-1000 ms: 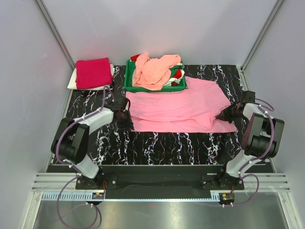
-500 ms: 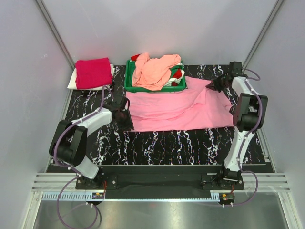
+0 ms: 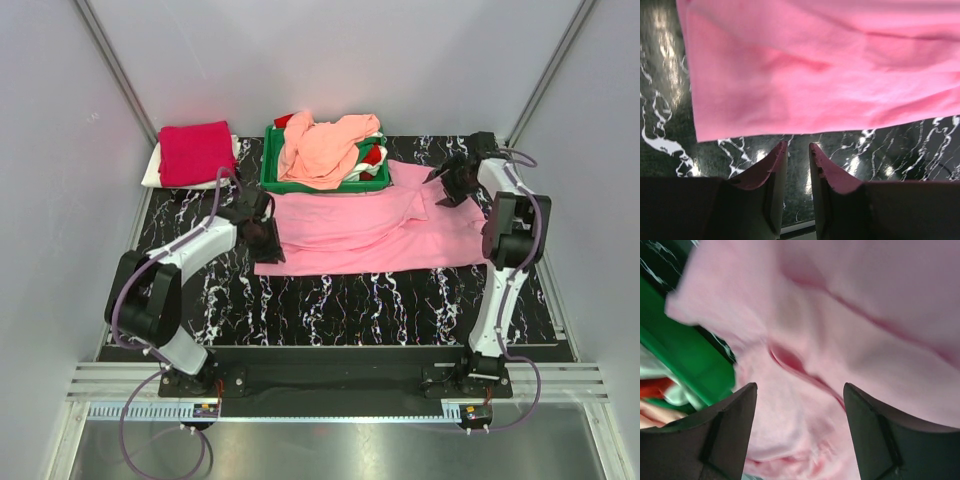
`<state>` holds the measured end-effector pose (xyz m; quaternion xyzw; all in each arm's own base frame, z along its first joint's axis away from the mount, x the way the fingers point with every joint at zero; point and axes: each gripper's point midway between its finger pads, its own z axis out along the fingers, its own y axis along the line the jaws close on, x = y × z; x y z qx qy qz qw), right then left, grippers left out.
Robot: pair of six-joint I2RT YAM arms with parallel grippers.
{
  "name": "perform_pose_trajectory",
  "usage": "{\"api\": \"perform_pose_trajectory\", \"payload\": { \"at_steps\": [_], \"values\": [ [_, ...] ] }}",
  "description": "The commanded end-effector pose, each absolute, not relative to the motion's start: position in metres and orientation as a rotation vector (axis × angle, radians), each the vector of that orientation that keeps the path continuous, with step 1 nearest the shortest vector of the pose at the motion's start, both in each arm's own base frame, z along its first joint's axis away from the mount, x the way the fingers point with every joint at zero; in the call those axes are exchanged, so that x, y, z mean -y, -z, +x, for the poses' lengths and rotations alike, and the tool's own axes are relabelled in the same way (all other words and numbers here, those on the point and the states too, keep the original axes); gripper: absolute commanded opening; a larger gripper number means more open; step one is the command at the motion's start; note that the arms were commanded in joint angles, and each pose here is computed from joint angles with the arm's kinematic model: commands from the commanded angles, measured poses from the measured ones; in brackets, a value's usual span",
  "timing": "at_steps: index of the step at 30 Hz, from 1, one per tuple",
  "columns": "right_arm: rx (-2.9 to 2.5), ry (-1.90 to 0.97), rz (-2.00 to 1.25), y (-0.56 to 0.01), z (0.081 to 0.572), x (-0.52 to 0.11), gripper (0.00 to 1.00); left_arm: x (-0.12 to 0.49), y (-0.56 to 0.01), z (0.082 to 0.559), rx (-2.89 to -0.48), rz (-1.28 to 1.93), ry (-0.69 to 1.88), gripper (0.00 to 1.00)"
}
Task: Fold and stack the t-shirts
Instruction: Fold the tshirt
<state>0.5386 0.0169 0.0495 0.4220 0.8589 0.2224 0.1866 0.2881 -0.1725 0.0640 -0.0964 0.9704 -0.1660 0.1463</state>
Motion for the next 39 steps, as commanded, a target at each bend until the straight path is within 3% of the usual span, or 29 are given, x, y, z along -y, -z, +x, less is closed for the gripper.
{"api": "perform_pose_trajectory", "payload": {
  "at_steps": [1,10,16,22,28,33,39],
  "values": [
    [-2.338,-0.47,1.076,-0.119,0.502,0.005,0.77,0.188,-0.094,0.319,-2.709,-0.177,0.506,0.29],
    [-2.43,-0.369,1.191,-0.044,0.369,0.033,0.82,0.206,-0.075,0.36,-2.749,-0.09,0.481,0.29],
    [-2.509,-0.42,1.285,-0.001,0.331,0.039,0.8,0.21,-0.042,0.371,-2.809,-0.071,0.441,0.29],
    [-2.478,-0.29,1.427,0.0,0.283,0.063,0.81,0.175,-0.032,0.423,-2.821,-0.112,0.256,0.29],
    [-2.437,-0.163,1.447,-0.012,0.259,0.079,0.88,0.119,-0.075,0.467,-2.736,-0.312,0.226,0.28],
    [-2.415,-0.272,1.382,-0.036,0.276,0.073,0.89,0.114,-0.111,0.443,-2.668,-0.284,0.172,0.33],
    [-2.353,-0.338,1.211,-0.088,0.292,0.055,0.89,0.153,-0.101,0.361,-2.653,-0.237,0.294,0.45]
  ]
}}
